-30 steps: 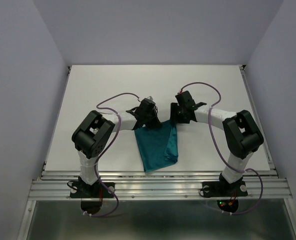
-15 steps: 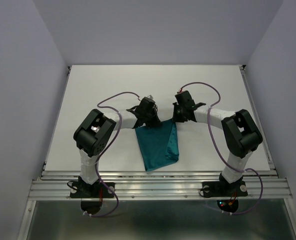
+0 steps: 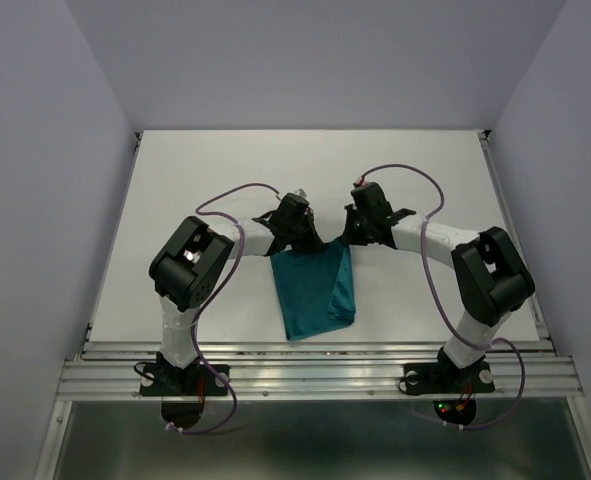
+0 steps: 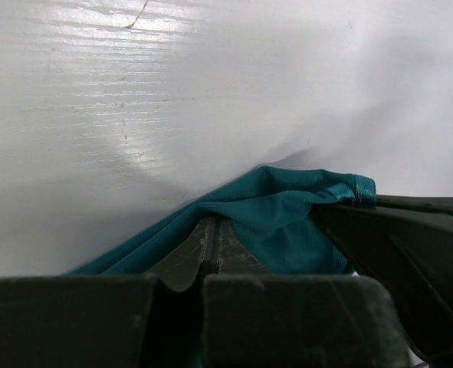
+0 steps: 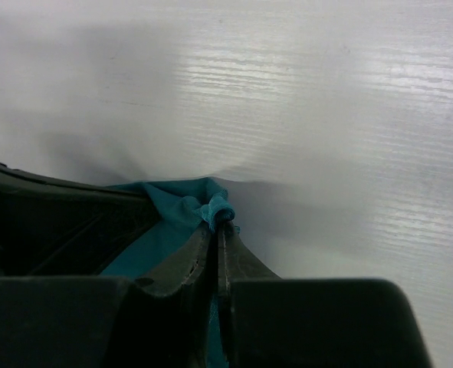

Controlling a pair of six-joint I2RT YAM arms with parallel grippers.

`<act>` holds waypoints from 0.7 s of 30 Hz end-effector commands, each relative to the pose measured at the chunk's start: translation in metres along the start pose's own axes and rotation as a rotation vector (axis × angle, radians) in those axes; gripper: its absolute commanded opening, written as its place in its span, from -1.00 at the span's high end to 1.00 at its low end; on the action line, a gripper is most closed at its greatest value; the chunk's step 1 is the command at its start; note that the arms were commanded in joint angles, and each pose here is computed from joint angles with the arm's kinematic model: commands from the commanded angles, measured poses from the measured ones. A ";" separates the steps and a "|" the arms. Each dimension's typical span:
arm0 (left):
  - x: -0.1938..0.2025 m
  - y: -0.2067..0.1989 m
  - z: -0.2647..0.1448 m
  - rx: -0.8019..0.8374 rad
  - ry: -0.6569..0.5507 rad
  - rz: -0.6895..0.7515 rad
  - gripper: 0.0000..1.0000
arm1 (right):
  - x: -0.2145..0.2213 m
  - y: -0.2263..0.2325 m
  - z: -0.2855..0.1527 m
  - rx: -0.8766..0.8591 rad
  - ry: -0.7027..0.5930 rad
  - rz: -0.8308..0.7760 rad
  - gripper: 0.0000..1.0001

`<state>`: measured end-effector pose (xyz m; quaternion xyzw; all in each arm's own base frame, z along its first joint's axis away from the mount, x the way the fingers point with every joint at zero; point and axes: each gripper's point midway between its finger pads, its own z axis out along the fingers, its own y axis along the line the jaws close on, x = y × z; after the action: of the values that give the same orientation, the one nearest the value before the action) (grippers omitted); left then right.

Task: Fold the napkin into a case and place the utensils inside
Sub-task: Fold the lower triangle-folded napkin at the center of the board.

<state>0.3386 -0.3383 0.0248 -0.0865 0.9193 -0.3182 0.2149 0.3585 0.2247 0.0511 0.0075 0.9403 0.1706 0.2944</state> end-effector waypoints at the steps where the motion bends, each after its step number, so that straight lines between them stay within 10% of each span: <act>1: 0.004 0.015 0.006 -0.050 0.016 0.002 1.00 | -0.014 0.025 -0.014 -0.072 -0.061 -0.009 0.89; 21: 0.005 0.024 0.008 -0.058 0.014 -0.020 1.00 | -0.004 0.061 -0.017 -0.084 -0.049 -0.021 0.90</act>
<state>0.3409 -0.3384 0.0248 -0.0913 0.9173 -0.3236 0.2134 0.3390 0.2654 0.0639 -0.0226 0.9349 0.1975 0.2940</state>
